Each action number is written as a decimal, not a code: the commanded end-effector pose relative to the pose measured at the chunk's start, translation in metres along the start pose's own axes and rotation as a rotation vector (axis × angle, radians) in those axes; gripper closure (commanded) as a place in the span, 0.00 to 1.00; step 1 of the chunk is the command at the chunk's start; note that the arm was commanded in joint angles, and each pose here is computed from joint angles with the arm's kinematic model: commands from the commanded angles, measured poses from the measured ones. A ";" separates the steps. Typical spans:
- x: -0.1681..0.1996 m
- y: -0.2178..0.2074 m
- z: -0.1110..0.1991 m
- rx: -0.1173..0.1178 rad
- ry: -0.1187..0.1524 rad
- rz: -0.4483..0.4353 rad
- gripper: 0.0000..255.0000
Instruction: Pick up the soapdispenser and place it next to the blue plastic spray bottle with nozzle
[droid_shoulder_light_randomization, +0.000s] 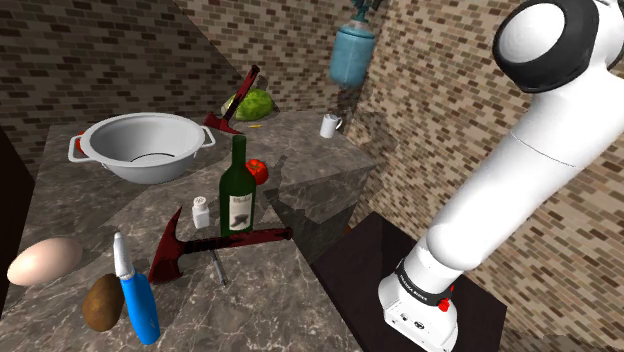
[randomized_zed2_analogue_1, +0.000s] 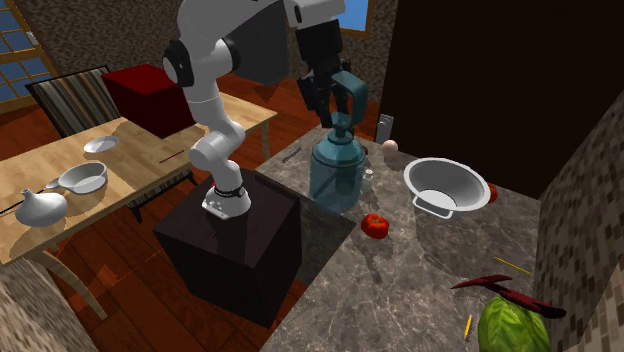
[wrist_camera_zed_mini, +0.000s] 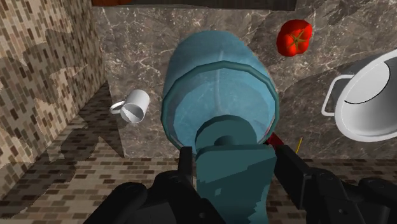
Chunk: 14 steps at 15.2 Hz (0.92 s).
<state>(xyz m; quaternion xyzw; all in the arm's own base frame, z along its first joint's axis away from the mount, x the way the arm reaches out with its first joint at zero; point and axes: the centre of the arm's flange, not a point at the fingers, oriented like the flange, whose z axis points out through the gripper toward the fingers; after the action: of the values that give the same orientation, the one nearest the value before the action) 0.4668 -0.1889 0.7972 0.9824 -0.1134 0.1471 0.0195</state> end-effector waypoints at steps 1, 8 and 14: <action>-0.016 -0.019 -0.003 -0.002 0.002 0.001 1.00; -0.068 -0.094 -0.020 -0.002 0.002 0.001 1.00; -0.113 -0.157 -0.034 -0.002 0.002 0.001 1.00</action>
<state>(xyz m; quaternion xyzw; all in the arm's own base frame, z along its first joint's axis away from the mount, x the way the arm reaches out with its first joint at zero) 0.3965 -0.0200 0.7952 0.9824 -0.1129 0.1475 0.0200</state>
